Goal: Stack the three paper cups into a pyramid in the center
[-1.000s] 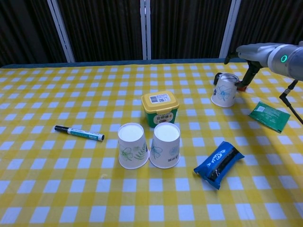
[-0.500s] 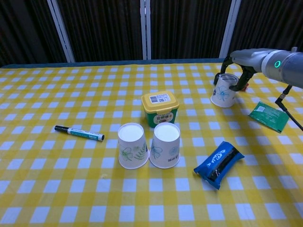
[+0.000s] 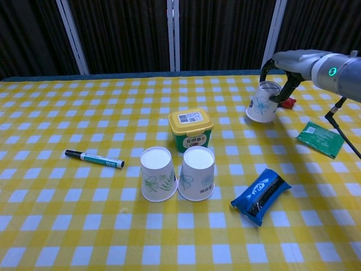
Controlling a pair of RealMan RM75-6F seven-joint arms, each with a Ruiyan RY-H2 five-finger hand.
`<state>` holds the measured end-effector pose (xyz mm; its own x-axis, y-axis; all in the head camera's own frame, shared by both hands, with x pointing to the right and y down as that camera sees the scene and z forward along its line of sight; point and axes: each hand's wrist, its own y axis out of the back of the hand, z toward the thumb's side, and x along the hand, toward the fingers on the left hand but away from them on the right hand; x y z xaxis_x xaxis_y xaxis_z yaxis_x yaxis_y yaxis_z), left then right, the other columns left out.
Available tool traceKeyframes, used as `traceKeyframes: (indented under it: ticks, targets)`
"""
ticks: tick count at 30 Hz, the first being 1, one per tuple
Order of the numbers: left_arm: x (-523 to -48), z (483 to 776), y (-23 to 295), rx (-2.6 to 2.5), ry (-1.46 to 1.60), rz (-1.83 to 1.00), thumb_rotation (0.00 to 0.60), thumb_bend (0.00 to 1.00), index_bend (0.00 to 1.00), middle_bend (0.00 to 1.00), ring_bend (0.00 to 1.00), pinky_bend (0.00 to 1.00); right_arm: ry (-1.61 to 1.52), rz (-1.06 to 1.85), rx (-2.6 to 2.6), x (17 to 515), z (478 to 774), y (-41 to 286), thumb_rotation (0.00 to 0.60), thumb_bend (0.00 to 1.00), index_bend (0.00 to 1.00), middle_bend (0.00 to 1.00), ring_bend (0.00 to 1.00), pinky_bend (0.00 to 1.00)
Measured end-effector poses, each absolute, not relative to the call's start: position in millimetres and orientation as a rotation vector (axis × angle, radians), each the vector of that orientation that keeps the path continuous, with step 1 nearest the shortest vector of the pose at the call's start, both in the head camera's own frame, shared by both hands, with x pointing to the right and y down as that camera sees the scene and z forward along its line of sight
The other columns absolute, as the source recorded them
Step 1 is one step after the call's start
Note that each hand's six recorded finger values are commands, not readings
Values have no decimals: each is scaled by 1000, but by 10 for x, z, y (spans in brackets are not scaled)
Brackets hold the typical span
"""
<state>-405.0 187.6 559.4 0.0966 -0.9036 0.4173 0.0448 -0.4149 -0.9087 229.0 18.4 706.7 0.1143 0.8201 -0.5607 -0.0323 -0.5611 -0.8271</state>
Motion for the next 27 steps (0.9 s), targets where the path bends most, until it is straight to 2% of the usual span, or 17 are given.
traceKeyframes:
  ticks: [7, 13, 27]
  targets:
    - [-4044, 5601, 1875, -1550, 880, -1438, 600, 235, 0, 0, 0, 0, -796, 1424, -1712, 2104, 6769, 218, 600, 312, 442, 107, 0, 0]
    - [-4014, 5656, 1892, -1567, 856, -1432, 600, 234, 0, 0, 0, 0, -787, 1307, -1722, 1866, 6392, 353, 600, 308, 444, 107, 0, 0]
    - [-3948, 5680, 1963, -1588, 828, -1410, 600, 235, 0, 0, 0, 0, -738, 1094, -1809, 1374, 5611, 997, 600, 307, 452, 117, 0, 0]
